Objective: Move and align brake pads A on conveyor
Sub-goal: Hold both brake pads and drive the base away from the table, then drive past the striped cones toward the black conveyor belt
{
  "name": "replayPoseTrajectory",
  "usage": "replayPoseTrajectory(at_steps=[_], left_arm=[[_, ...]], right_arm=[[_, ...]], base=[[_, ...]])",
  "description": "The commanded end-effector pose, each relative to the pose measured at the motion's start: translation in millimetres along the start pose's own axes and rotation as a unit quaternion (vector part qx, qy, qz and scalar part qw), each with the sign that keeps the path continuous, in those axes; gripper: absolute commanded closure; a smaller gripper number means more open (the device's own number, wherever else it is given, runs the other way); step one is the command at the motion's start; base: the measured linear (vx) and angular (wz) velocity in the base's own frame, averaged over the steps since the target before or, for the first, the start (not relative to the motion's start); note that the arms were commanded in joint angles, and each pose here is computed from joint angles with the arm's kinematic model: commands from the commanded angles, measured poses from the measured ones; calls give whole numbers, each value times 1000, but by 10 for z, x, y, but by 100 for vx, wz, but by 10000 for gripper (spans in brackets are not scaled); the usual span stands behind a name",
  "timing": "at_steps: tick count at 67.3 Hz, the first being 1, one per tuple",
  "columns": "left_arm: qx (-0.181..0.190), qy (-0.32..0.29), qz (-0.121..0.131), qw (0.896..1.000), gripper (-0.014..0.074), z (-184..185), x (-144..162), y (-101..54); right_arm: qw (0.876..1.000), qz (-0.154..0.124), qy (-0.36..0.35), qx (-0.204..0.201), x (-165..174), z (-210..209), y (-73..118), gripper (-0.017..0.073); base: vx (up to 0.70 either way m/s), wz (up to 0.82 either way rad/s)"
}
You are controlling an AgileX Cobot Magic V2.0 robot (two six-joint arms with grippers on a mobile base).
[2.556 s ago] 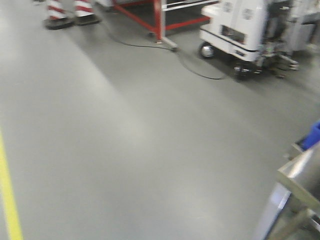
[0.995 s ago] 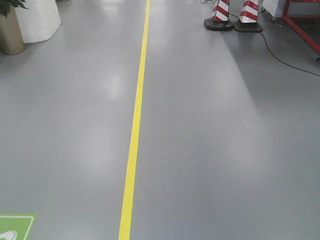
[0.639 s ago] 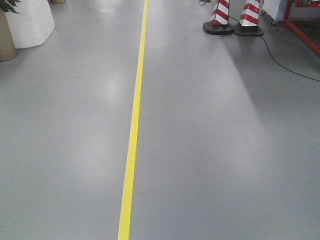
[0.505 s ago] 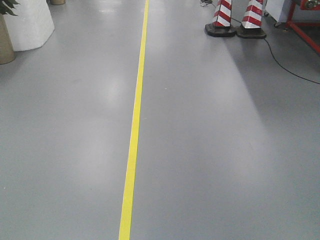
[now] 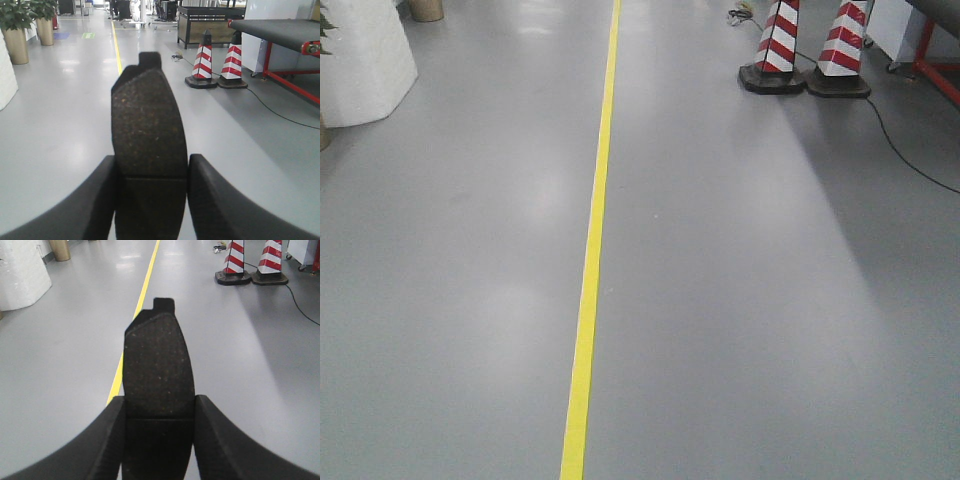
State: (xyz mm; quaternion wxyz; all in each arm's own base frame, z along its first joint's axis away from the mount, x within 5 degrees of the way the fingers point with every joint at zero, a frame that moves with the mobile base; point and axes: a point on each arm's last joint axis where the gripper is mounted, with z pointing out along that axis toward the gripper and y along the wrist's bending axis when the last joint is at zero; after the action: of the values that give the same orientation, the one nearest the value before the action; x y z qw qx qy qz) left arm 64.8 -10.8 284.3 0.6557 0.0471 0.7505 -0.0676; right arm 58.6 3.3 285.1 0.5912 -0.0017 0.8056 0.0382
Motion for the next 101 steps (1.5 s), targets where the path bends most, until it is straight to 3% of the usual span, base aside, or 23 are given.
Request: replayPoseTrajectory(at_steps=[1,101], left_arm=[[4,-59,-2,998,599,-17,-174,-9],[4,-59,-2,998,599,-17,-174,-9]], right_arm=[[998,-5,-58,-1,-175,-38,8,566],[998,-5,-58,-1,-175,-38,8,566]], base=[[63,-5],[68,-2]])
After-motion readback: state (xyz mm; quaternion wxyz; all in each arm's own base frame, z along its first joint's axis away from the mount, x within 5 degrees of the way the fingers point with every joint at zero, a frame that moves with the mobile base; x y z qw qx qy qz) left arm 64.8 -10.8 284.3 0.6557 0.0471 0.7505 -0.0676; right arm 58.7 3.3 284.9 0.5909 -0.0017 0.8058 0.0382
